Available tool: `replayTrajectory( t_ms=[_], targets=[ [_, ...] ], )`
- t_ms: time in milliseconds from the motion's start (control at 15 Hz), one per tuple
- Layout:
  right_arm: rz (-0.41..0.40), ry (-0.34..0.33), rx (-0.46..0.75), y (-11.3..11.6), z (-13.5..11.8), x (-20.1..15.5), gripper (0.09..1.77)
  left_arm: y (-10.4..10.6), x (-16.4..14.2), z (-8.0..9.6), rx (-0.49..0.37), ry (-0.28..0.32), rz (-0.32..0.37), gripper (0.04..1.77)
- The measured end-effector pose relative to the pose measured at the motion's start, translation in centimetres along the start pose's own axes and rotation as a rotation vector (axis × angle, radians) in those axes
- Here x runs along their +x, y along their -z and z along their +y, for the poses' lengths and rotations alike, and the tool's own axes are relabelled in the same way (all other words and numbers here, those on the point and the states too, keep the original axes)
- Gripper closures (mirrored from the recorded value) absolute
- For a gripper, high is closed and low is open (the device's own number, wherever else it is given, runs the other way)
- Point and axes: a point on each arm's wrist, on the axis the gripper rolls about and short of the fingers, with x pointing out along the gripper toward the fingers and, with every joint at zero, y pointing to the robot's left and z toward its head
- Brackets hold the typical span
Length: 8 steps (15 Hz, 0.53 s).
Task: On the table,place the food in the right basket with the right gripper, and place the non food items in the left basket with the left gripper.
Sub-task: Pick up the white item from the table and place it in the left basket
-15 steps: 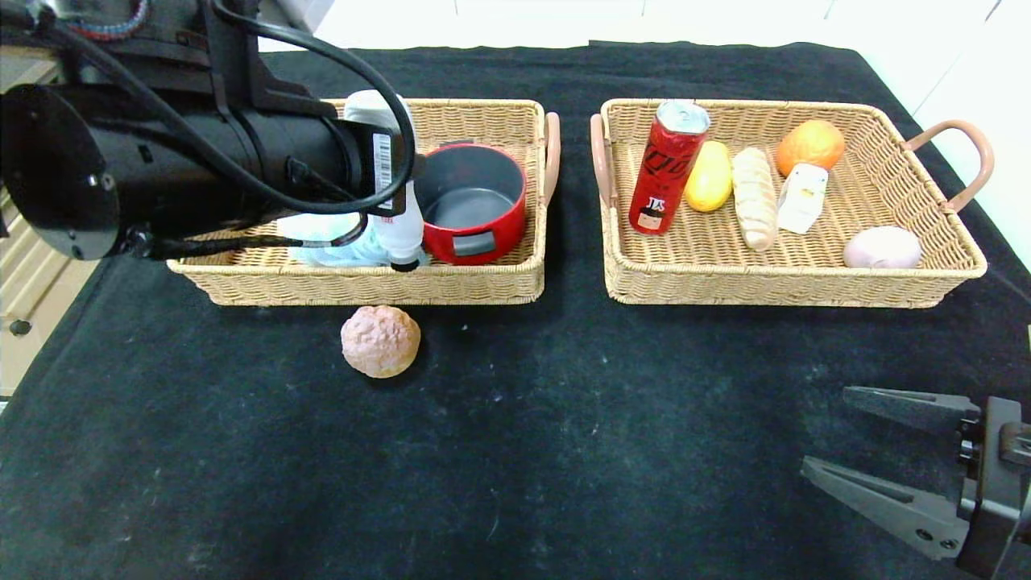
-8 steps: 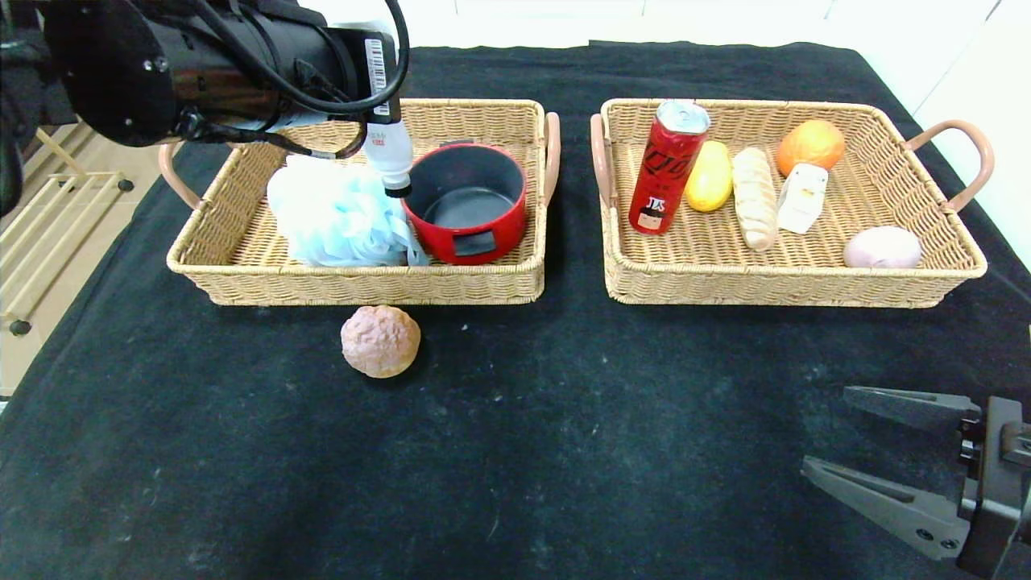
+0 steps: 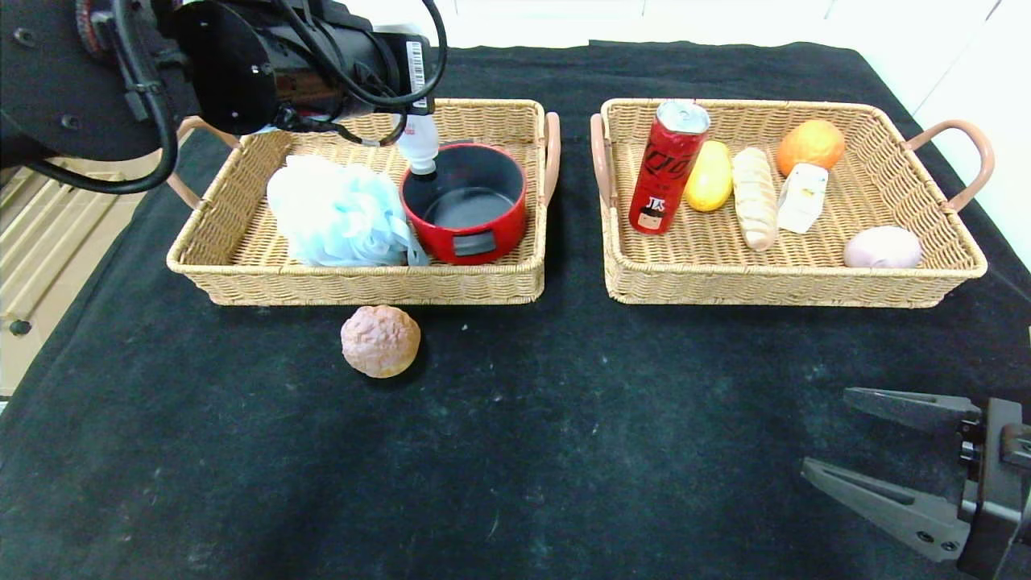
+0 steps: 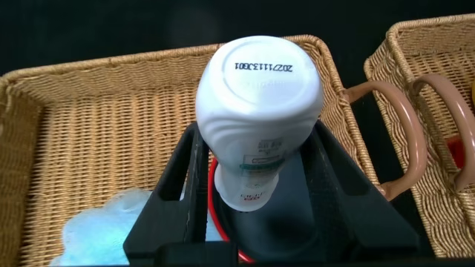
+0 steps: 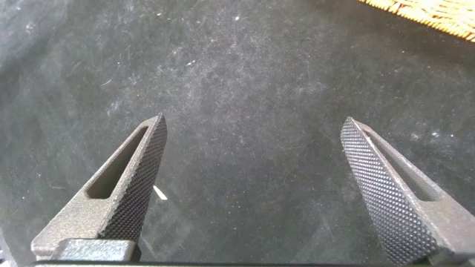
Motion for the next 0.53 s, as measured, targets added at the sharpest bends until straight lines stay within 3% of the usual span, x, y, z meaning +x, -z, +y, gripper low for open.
replayTrajectory(
  t_ms=[267, 533],
  targets=[
    [0.003, -0.004, 0.001, 0.1, 0.1, 0.0, 0.15, 1.1, 1.0, -0.8, 0.007, 0.015, 0.034, 0.95],
    [0.002, -0.004, 0.0, 0.0, 0.0, 0.0, 0.15, 1.6, 1.2, -1.2, 0.011, 0.021, 0.048, 0.6]
  ],
)
